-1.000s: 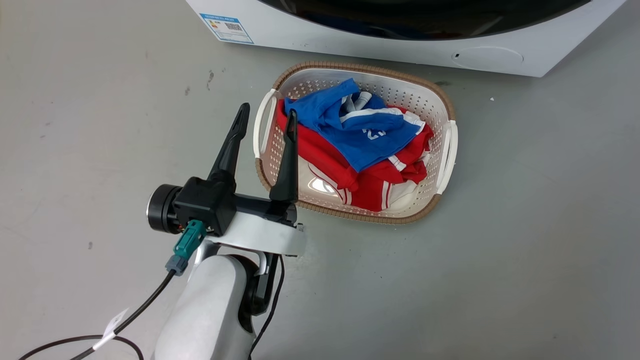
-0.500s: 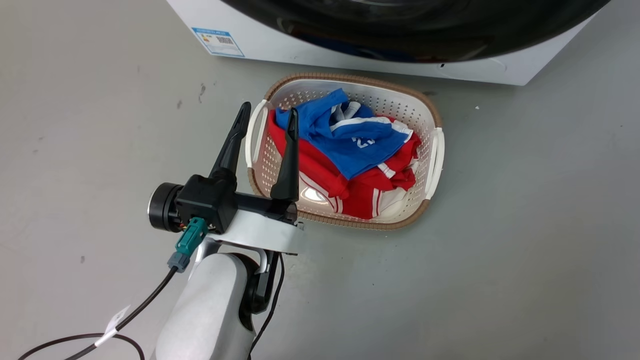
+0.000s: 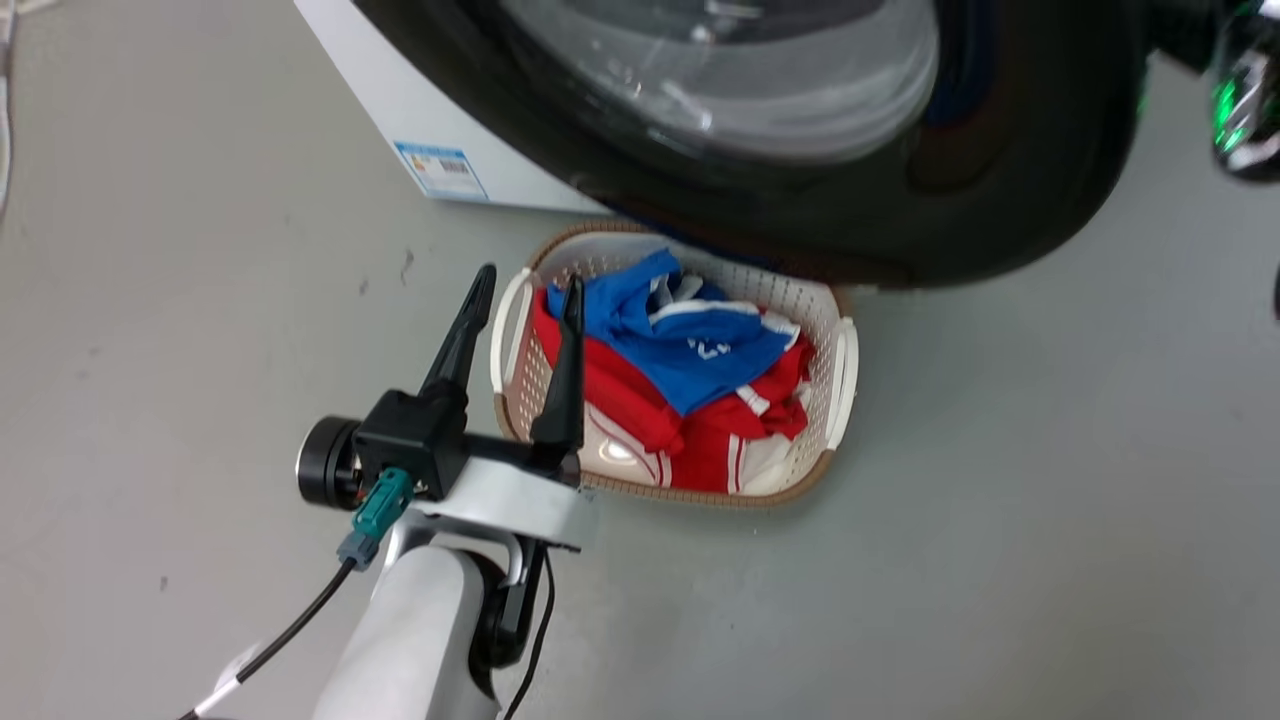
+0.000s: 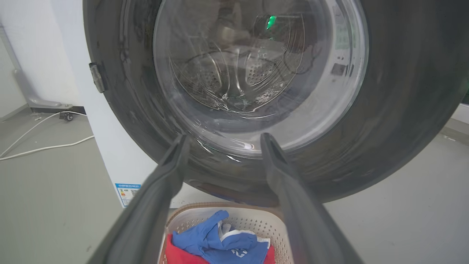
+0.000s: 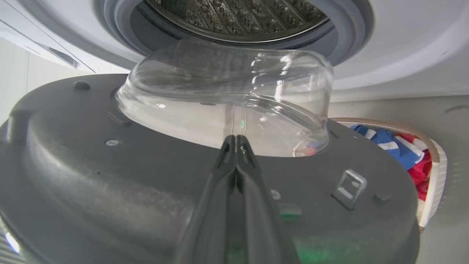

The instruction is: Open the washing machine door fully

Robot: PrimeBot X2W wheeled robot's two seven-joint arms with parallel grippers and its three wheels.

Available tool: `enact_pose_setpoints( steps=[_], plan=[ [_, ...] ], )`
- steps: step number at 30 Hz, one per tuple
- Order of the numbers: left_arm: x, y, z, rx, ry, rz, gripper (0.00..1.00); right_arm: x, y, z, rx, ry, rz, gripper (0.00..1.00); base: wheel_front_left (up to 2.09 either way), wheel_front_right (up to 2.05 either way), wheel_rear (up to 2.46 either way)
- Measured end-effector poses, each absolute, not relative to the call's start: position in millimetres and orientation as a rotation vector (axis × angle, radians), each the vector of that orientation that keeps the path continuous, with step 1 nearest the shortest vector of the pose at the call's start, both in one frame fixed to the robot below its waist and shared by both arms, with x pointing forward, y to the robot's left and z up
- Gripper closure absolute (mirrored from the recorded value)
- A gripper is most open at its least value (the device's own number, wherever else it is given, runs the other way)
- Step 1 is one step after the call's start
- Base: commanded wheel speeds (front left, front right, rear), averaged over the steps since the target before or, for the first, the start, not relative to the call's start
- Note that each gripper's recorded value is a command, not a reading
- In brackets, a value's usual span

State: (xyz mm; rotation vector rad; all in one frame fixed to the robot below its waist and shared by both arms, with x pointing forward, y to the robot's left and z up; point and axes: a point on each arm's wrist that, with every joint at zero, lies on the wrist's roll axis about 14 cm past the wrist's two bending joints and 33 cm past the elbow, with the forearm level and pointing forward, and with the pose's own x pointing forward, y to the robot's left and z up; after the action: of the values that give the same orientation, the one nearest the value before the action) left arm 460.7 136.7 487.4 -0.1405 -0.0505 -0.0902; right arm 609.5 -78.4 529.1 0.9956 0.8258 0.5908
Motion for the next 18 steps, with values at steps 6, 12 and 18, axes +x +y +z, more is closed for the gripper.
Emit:
enact_pose_setpoints(
  steps=[6,12,18],
  plan=[
    [439,143,497,-0.136,-0.06,-0.078,0.0,568,-61,536,0.974,0.863,0.671,1.0,0.0,0.0,0.0],
    [413,151,501,-0.128,-0.061,-0.065,0.0,521,-41,538,0.963,0.894,0.754,1.0,0.0,0.0,0.0],
    [392,156,506,-0.121,-0.069,-0.06,0.0,479,-22,538,0.961,0.913,0.827,1.0,0.0,0.0,0.0]
  ],
)
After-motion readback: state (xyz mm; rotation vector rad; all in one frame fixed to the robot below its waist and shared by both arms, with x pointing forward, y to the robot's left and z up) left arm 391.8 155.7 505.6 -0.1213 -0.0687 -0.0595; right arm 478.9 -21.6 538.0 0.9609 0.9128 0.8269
